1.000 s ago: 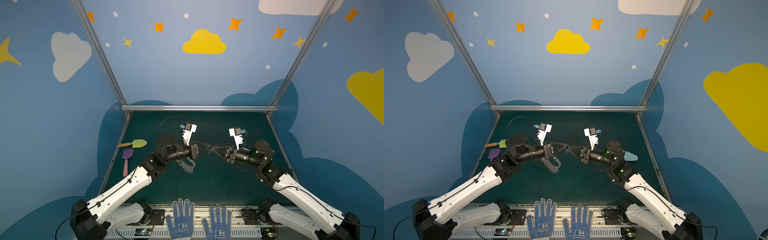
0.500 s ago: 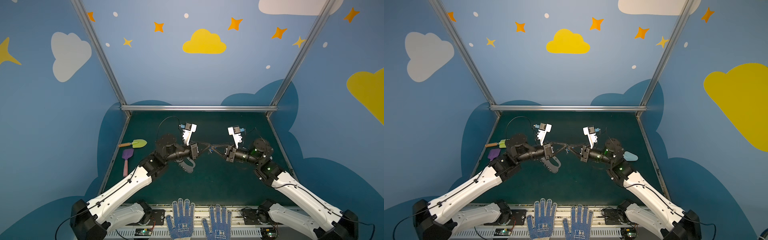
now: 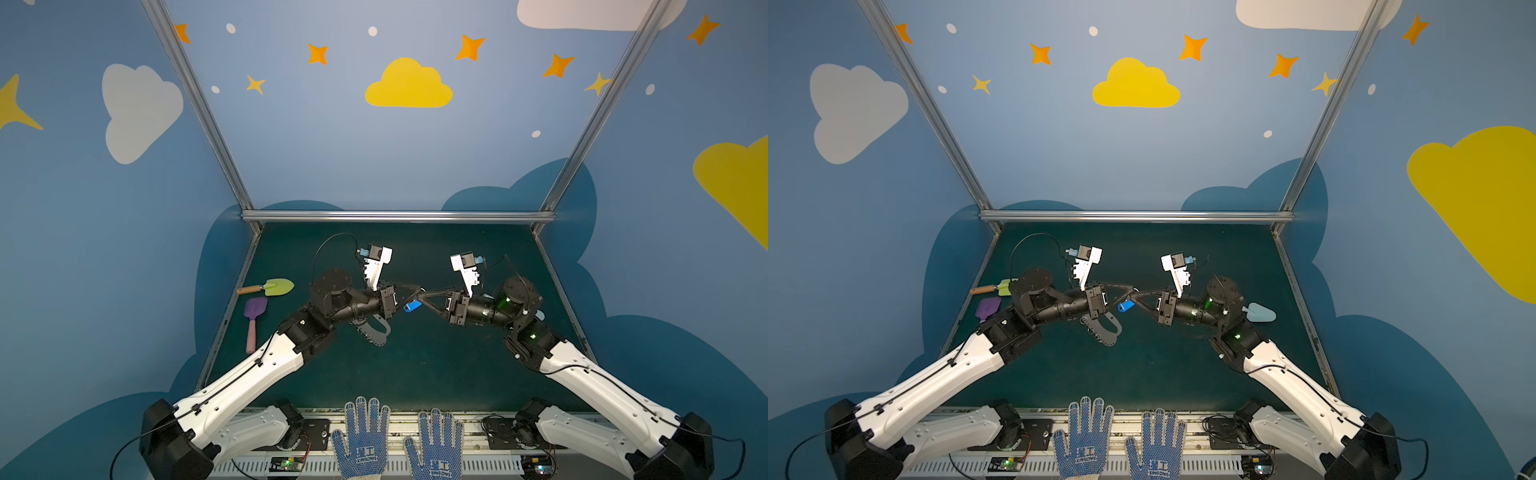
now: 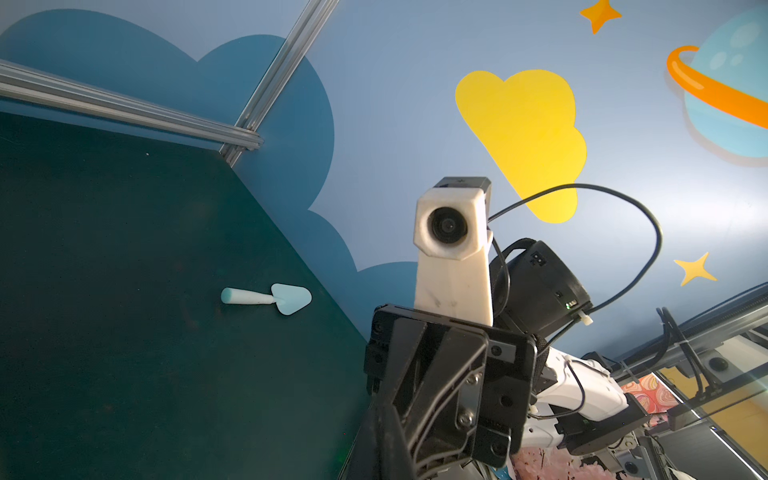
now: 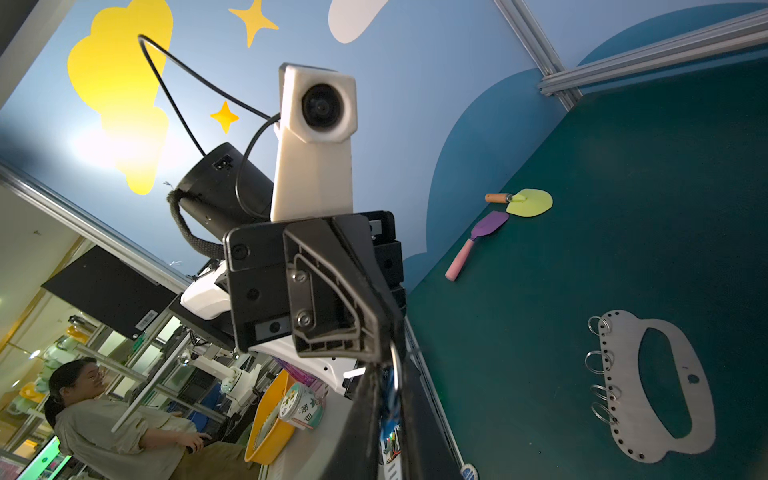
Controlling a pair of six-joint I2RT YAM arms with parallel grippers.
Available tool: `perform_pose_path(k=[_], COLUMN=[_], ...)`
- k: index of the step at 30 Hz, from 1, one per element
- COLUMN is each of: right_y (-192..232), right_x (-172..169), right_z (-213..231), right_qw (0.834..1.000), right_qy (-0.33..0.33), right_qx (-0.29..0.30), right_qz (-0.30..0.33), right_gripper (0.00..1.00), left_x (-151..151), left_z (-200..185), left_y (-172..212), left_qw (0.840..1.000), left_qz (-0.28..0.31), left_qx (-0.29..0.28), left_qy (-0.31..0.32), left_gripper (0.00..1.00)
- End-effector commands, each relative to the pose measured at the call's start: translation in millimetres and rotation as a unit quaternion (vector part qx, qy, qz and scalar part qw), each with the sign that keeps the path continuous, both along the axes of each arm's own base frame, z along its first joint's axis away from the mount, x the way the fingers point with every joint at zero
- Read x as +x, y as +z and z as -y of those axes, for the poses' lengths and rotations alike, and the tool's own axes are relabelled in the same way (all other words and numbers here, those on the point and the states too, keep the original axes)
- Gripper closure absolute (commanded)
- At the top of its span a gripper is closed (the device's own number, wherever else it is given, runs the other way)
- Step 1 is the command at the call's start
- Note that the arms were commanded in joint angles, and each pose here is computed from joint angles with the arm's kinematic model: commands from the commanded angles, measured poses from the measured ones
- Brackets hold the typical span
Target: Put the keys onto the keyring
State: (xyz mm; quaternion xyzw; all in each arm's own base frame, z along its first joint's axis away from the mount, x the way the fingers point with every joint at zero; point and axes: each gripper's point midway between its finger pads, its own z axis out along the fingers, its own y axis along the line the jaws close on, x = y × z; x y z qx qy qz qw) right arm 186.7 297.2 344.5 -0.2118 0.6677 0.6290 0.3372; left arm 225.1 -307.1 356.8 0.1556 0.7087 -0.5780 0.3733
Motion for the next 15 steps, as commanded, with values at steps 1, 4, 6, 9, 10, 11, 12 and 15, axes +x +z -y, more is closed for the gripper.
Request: perform_pose_path(k=[1,4,6,9,10,11,12,15], right_y=[16.7,16.8,14.7,17.7,19.0,20.6,21.1,16.8], right_x=[-4.8,-8.4,-6.1,-5.4,-5.0,-5.4,-5.5,-5.3], right_z=[4.7,1.7,2.1,8.1,10.2,12.2,13.2,12.6], right_qw=[1.000,1.000,1.000,0.999,0.999,0.999,0.999,0.999], right_qy=[-0.007,0.008,0.001,-0.016,-0.021,-0.026,-0.028,-0.026], right_qx=[0.014,0.014,0.013,0.015,0.014,0.013,0.012,0.008], right_qz=[0.025,0.024,0.018,0.028,0.032,0.034,0.035,0.028], right_gripper=[0.79,0.69,0.70,0.67,0.65,0.65,0.67,0.69], left_x=[-3.6,-3.1,-3.3,-4.2,-4.0,-4.6,-4.0,-4.3], left_z=[-2.7,-6.5,-7.6,-8.0,-8.1,-8.1,-8.4,-8.5], left_y=[2.5,2.1,2.4,2.3,2.7,2.2,1.6,2.1], left_qw=[1.000,1.000,1.000,1.000,1.000,1.000,1.000,1.000], left_qz=[0.007,0.008,0.009,0.009,0.010,0.009,0.010,0.011], left_qx=[-0.007,-0.006,-0.005,-0.005,-0.005,-0.005,-0.004,-0.005], left_qy=[0.002,0.012,0.014,0.013,0.014,0.013,0.014,0.014], left_gripper=[0.96,0.96,0.96,0.96,0.96,0.96,0.96,0.96])
